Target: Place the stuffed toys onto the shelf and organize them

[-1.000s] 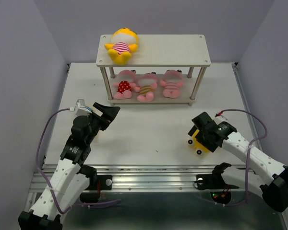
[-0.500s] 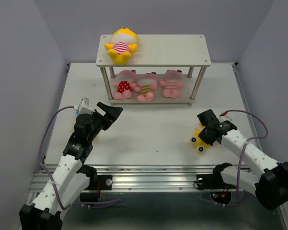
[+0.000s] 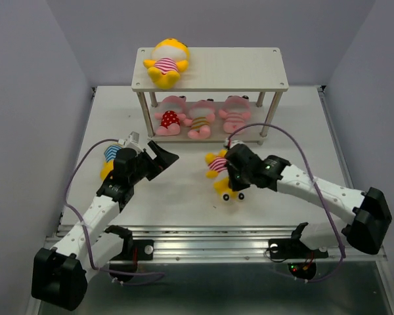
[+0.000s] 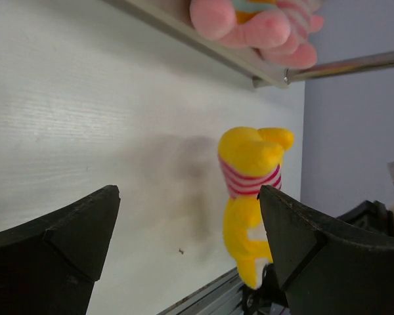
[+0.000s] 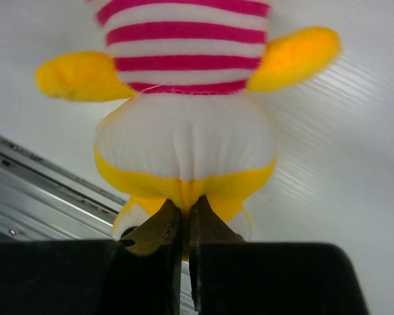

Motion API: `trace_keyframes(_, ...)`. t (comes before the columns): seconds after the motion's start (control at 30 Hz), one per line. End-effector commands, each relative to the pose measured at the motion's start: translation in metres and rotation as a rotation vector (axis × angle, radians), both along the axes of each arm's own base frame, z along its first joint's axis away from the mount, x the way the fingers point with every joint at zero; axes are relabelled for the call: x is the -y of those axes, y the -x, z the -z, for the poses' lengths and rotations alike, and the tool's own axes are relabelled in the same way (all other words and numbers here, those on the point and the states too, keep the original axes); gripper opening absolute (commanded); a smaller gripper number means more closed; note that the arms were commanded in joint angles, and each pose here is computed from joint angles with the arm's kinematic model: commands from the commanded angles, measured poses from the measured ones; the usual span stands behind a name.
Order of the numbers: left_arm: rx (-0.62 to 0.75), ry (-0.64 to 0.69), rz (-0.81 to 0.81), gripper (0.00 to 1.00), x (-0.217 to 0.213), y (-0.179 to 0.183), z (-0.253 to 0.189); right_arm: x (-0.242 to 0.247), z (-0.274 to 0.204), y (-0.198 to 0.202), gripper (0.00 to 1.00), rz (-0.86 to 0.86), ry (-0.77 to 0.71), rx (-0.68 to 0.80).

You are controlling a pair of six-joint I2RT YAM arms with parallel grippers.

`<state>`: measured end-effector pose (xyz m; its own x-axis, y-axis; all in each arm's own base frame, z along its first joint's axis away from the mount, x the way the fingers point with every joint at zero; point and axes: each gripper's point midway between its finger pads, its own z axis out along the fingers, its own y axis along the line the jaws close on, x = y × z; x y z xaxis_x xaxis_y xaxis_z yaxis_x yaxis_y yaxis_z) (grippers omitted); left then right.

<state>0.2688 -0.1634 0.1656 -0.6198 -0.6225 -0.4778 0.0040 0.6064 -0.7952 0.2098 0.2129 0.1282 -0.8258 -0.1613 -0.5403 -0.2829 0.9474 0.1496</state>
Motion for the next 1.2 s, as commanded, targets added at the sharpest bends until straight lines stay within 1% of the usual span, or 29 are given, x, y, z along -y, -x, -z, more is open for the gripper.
trace_keyframes(0.0, 0.033, -0.016, 0.221, 0.99, 0.023, 0.013, -0.005, -0.049, -0.027, -0.008, 0.02, -0.363, 0.159, 0.227)
trace_keyframes(0.07, 0.027, -0.015, 0.276, 0.99, 0.028, 0.02, -0.004, -0.055, -0.03, -0.017, 0.02, -0.417, 0.189, 0.271)
trace_keyframes(0.1, 0.024, -0.015, 0.299, 0.99, 0.03, 0.023, -0.003, -0.059, -0.029, -0.018, 0.03, -0.494, 0.205, 0.289)
trace_keyframes(0.13, 0.017, -0.01, 0.334, 0.99, 0.033, 0.03, -0.002, -0.068, -0.032, -0.022, 0.09, -0.539, 0.194, 0.331)
trace_keyframes(0.17, 0.019, -0.016, 0.345, 0.99, 0.032, 0.034, 0.0, -0.073, -0.032, -0.023, 0.1, -0.584, 0.19, 0.355)
trace_keyframes(0.2, 0.017, -0.019, 0.347, 0.99, 0.032, 0.035, 0.002, -0.075, -0.029, -0.023, 0.1, -0.655, 0.205, 0.379)
trace_keyframes(0.23, 0.013, -0.022, 0.346, 0.99, 0.031, 0.037, 0.004, -0.083, -0.036, -0.028, 0.09, -0.671, 0.184, 0.432)
trace_keyframes(0.3, -0.004, -0.024, 0.34, 0.99, 0.029, 0.04, 0.009, -0.087, -0.045, -0.03, 0.06, -0.732, 0.182, 0.49)
trace_keyframes(0.4, -0.011, -0.013, 0.356, 0.99, 0.031, 0.043, 0.011, -0.099, -0.055, -0.02, 0.02, -0.864, 0.135, 0.541)
trace_keyframes(0.57, 0.007, 0.025, 0.402, 0.99, 0.038, 0.047, 0.004, -0.096, -0.055, -0.015, 0.01, -0.956, 0.167, 0.566)
trace_keyframes(0.67, 0.003, 0.015, 0.417, 0.99, 0.038, 0.049, 0.003, -0.094, -0.056, -0.008, 0.01, -1.07, 0.182, 0.611)
trace_keyframes(0.77, -0.004, 0.014, 0.42, 0.99, 0.038, 0.049, 0.002, -0.088, -0.068, -0.008, 0.01, -1.075, 0.194, 0.675)
trace_keyframes(0.8, -0.001, 0.029, 0.442, 0.99, 0.041, 0.053, 0.0, -0.085, -0.066, -0.006, 0.01, -1.089, 0.205, 0.681)
trace_keyframes(0.83, 0.039, 0.046, 0.462, 0.99, 0.044, 0.052, -0.007, -0.084, -0.07, -0.005, 0.01, -1.092, 0.201, 0.695)
trace_keyframes(0.9, 0.054, 0.109, 0.517, 0.99, 0.05, 0.063, -0.013, -0.085, -0.08, -0.001, 0.01, -1.109, 0.175, 0.73)
trace_keyframes(0.93, 0.105, 0.133, 0.534, 0.99, 0.053, 0.062, -0.022, -0.086, -0.086, 0.001, 0.01, -1.115, 0.161, 0.752)
trace_keyframes(1.0, 0.094, 0.176, 0.576, 0.99, 0.057, 0.071, -0.022, -0.089, -0.093, 0.002, 0.01, -1.128, 0.143, 0.779)
trace_keyframes(1.07, 0.099, 0.187, 0.602, 0.98, 0.059, 0.073, -0.023, -0.09, -0.096, 0.003, 0.01, -1.138, 0.141, 0.794)
trace_keyframes(1.17, 0.108, 0.189, 0.622, 0.93, 0.06, 0.075, -0.026, -0.09, -0.094, 0.003, 0.01, -1.166, 0.154, 0.796)
